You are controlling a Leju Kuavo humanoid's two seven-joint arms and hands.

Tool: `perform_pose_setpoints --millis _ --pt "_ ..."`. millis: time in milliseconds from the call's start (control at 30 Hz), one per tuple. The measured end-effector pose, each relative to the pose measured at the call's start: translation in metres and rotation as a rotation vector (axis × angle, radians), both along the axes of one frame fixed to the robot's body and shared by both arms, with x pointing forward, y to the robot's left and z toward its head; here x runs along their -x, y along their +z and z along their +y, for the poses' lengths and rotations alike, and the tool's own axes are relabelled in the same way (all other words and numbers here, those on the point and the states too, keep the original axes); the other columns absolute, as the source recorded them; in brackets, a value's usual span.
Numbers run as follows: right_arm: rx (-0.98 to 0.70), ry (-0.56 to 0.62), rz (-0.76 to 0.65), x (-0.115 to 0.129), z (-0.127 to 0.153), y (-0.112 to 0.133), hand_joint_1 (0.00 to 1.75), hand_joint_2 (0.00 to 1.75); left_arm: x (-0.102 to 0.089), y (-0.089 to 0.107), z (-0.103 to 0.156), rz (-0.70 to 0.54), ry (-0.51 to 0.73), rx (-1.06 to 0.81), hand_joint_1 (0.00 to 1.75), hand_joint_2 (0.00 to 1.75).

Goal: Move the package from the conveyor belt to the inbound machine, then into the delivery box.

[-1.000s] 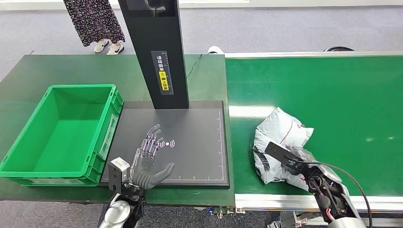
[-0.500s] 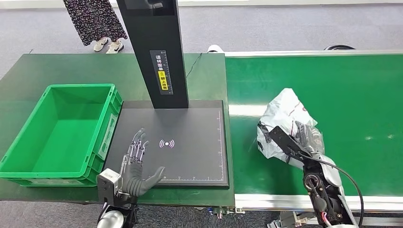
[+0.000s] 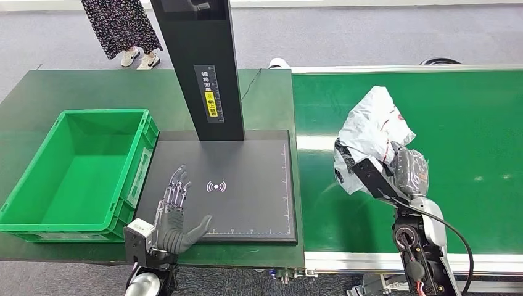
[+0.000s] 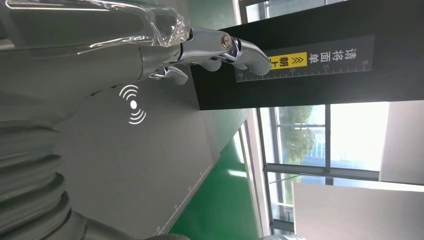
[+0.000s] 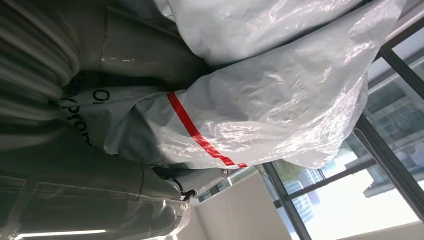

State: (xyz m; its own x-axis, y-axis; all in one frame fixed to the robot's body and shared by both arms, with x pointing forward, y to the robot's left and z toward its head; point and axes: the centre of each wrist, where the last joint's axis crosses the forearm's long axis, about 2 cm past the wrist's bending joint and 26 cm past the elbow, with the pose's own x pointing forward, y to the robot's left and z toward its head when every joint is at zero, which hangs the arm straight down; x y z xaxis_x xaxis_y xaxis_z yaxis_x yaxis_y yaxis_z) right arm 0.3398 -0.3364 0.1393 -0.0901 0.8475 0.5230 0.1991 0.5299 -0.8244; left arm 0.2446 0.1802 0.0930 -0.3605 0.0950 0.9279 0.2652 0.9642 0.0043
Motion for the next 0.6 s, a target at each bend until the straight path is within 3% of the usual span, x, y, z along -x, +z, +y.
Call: perform_pose_setpoints --millis 233,367,467,600 --pt "0.004 0.033 -0.162 0.004 0.003 0.009 1.75 1.75 -0.001 0.001 -0.001 -0.017 -0.006 0.022 0.0 1.75" --pt "0.049 0.153 -0.229 0.003 0.015 0.017 1.75 1.75 -0.003 0.002 -0.001 -0.033 -0.01 0.032 0.0 1.75" --pt "0.143 0.362 -0.207 -0.004 0.044 0.024 1.75 1.75 -0.006 0.002 -0.002 -0.053 -0.002 0.034 0.0 1.75" --pt "0.169 0.546 -0.186 -0.016 0.107 0.032 1.75 1.75 -0.019 0.01 -0.006 -0.093 0.019 0.031 0.0 1.75"
